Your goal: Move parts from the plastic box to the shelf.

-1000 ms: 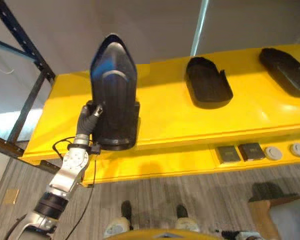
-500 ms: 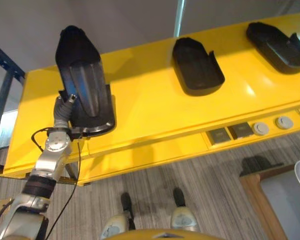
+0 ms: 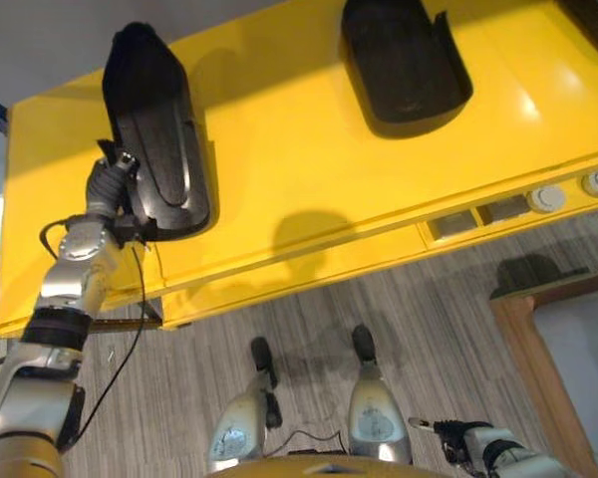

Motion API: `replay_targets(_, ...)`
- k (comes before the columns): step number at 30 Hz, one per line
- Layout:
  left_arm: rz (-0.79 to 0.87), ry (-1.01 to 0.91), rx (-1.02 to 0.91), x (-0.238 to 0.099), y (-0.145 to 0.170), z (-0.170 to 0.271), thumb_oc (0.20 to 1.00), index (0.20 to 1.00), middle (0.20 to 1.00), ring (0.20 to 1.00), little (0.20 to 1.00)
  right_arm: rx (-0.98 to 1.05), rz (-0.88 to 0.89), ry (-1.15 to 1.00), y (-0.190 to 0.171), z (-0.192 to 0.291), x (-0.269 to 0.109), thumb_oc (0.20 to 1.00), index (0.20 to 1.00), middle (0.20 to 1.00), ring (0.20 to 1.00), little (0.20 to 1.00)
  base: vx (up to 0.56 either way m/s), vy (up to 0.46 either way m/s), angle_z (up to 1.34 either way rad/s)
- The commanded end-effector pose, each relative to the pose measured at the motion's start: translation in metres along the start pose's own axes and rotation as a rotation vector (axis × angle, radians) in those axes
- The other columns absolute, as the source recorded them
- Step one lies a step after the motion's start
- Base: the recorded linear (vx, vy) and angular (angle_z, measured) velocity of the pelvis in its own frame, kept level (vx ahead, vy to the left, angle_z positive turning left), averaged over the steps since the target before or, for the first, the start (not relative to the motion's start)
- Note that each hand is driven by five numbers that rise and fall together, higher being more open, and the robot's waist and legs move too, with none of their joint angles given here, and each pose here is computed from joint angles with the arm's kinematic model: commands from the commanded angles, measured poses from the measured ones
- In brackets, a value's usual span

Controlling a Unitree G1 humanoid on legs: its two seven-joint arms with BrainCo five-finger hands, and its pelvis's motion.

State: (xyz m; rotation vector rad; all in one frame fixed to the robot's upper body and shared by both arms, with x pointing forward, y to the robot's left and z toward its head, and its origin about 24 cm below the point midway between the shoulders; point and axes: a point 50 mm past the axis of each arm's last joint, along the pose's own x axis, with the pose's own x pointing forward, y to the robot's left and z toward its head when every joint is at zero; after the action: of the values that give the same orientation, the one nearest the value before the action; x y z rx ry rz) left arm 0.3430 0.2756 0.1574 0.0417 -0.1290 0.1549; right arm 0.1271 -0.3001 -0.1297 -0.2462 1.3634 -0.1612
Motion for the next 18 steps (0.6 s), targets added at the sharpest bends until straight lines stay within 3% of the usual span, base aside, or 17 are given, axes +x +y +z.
replay_targets(1,0.023,-0.023,0.068,0.012,0.028,0.025,0.2,0.2,0.2,0.2,0.2,0.004,0.018,0.024,0.004,-0.006,0.001,1.0,1.0,1.0,1.0,1.0,-0.04,0.019,-0.01)
replay_targets(10,-0.011,0.119,0.114,0.015,0.032,0.011,0.2,0.2,0.2,0.2,0.2,0.007,0.014,0.0,0.0,0.002,0.0,1.0,1.0,1.0,1.0,1.0,-0.01,0.012,0.0)
replay_targets(11,-0.006,0.137,0.105,0.015,0.031,0.009,0.231,0.231,0.231,0.231,0.231,0.006,0.016,-0.003,0.001,0.004,-0.001,1.0,1.0,1.0,1.0,1.0,0.0,0.0,0.0)
replay_targets(12,0.022,0.152,0.105,0.016,0.032,0.007,0.617,0.617,0.617,0.617,0.617,0.005,0.018,-0.006,0.002,0.005,-0.001,1.0,1.0,1.0,1.0,1.0,0.0,0.0,0.0)
replay_targets(13,0.03,0.161,0.115,0.017,0.032,0.006,0.937,0.937,0.937,0.937,0.937,0.006,0.019,-0.006,0.003,0.005,0.0,1.0,1.0,1.0,1.0,1.0,0.0,0.0,0.0)
replay_targets(14,0.029,0.161,0.115,0.017,0.032,0.006,1.0,1.0,1.0,1.0,1.0,0.006,0.019,-0.006,0.003,0.005,0.0,1.0,1.0,1.0,1.0,1.0,0.0,-0.03,0.0)
replay_targets(18,0.079,0.209,0.123,0.016,0.032,-0.002,1.0,1.0,1.0,1.0,1.0,0.013,0.034,-0.011,0.008,0.007,0.0,1.0,1.0,1.0,1.0,1.0,-0.01,-0.049,0.0)
